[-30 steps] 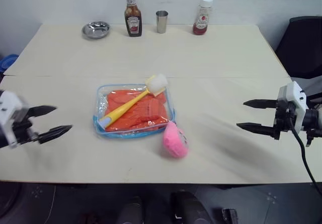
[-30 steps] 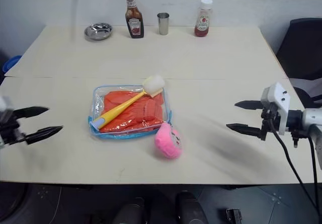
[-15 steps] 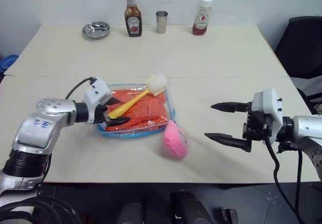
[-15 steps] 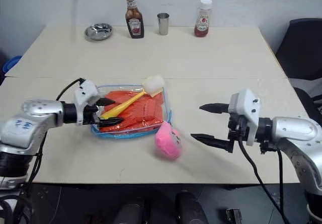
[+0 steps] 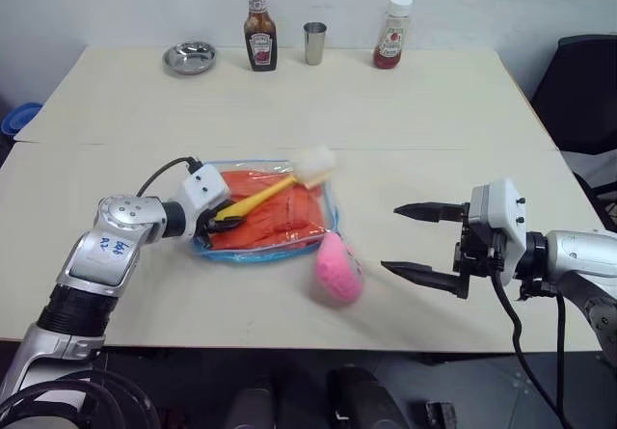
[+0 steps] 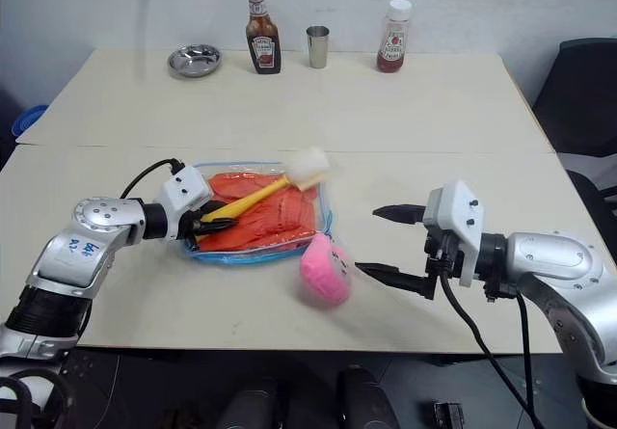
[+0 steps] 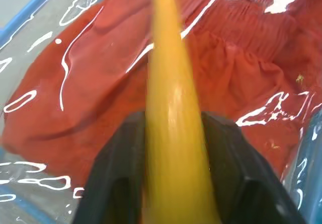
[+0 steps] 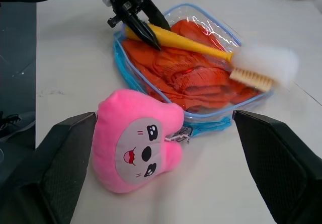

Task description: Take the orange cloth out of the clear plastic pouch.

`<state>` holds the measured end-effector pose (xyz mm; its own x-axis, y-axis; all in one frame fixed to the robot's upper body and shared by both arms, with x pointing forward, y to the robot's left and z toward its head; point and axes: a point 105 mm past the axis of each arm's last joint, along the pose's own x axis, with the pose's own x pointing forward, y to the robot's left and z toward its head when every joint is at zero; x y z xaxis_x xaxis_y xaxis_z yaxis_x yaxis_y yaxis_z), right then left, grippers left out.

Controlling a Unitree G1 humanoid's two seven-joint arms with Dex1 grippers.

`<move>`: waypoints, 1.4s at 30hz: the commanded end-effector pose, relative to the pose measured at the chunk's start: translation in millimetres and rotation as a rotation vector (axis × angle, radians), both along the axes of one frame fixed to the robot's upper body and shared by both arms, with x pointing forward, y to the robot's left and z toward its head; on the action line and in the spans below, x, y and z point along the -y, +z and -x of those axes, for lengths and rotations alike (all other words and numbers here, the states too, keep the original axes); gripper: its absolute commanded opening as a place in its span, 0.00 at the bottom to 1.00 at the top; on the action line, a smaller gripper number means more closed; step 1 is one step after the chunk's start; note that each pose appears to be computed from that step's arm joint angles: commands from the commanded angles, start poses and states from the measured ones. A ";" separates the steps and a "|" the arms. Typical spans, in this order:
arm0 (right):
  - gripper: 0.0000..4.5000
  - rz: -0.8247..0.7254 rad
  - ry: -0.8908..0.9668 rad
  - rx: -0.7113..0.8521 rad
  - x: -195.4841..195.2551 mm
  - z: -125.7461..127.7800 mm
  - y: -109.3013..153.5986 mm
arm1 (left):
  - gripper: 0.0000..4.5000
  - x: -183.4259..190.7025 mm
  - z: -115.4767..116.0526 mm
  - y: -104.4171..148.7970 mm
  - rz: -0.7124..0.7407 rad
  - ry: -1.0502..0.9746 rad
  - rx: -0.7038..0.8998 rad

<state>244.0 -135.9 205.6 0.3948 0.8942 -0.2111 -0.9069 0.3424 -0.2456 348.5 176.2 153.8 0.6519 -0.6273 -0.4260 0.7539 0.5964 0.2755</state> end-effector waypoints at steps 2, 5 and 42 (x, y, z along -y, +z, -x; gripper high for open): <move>1.00 0.006 0.056 0.044 -5.8 0.8 6.2 | 0.28 -21.4 -8.0 43.7 0.189 0.171 0.105; 1.00 0.006 0.081 0.053 -9.5 -2.5 7.7 | 0.28 -72.5 -11.8 63.0 0.300 0.433 0.166; 1.00 0.044 0.080 -0.001 -6.5 3.2 -14.3 | 0.99 -26.3 90.6 31.2 -0.257 -0.318 -0.019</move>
<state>245.4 -129.1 180.9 0.3089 0.9141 -0.2628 -0.9429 0.2582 -0.2103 259.9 202.0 195.0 0.4654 -0.7127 -0.5249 0.8840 0.3454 0.3150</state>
